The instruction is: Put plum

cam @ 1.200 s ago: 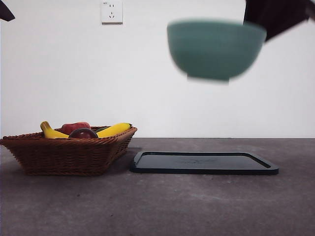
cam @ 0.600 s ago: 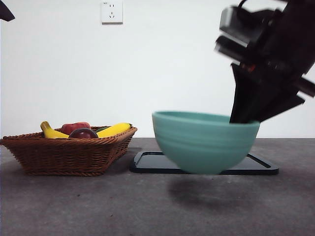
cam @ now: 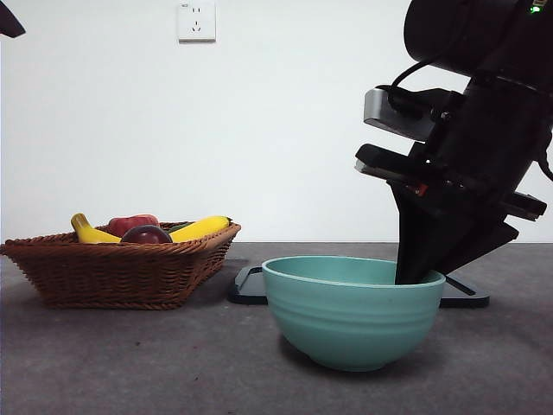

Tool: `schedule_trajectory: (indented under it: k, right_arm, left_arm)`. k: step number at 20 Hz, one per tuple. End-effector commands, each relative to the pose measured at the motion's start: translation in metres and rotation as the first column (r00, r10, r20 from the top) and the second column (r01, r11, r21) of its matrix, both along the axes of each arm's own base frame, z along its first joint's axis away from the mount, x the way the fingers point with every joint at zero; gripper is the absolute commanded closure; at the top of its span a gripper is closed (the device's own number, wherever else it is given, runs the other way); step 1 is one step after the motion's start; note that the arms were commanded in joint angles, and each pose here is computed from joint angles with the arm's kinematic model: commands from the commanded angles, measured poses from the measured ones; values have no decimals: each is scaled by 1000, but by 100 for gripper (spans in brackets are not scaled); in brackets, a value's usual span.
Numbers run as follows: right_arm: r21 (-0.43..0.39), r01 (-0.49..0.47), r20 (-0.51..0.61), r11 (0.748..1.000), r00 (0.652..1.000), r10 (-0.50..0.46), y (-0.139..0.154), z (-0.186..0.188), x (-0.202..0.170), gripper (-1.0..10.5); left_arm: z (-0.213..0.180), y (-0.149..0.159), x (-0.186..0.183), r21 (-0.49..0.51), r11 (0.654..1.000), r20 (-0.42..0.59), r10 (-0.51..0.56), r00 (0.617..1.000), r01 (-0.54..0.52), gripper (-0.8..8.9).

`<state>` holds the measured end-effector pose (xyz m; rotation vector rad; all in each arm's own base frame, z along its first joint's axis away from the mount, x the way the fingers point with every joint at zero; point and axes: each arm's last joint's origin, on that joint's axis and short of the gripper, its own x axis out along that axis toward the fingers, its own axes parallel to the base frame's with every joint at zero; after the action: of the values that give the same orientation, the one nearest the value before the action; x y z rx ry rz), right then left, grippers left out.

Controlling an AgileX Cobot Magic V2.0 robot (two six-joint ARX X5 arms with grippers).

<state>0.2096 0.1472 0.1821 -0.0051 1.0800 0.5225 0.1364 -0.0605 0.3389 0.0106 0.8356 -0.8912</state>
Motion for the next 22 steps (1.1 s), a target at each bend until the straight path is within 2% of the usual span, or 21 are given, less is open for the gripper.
schedule_trajectory:
  k: [1,2,4,6,10,14,17,19,22]
  right_arm:
    - [-10,-6,-18,1000,1000,6,3,-4,0,935]
    - [-11,-6,-18,1000,1000,6,3,-4,0,905]
    - [-8,-3,-18,1000,1000,3,3,-3,0,764]
    - [2,0,-7,1000,1000,0,2,1,0,715]
    - [56,0,73,998,997,-4,-2,24,-7,715]
    - [126,-20,185,992,983,-4,-13,73,-22,715]
    - [150,-56,250,987,968,17,-24,110,-38,715]
    - [168,-87,261,982,964,41,-31,128,-50,715]
    - [235,-165,230,958,967,110,-42,145,-71,715]
  left_arm:
    - [5,-1,1,-3,1000,29,-19,999,20,413]
    - [5,-1,1,-3,1000,30,-19,999,20,413]
    - [5,-1,1,-3,1000,30,-19,999,19,413]
    - [5,-1,1,-3,1000,30,-19,999,19,413]
    - [5,-1,1,-4,1000,32,-19,999,19,413]
    - [5,-1,1,-4,1000,32,-19,999,19,413]
    - [5,-1,1,-4,1000,31,-19,999,19,413]
    - [5,-1,1,-4,1000,31,-19,999,19,413]
    - [5,-1,1,-5,1000,28,-17,999,17,413]
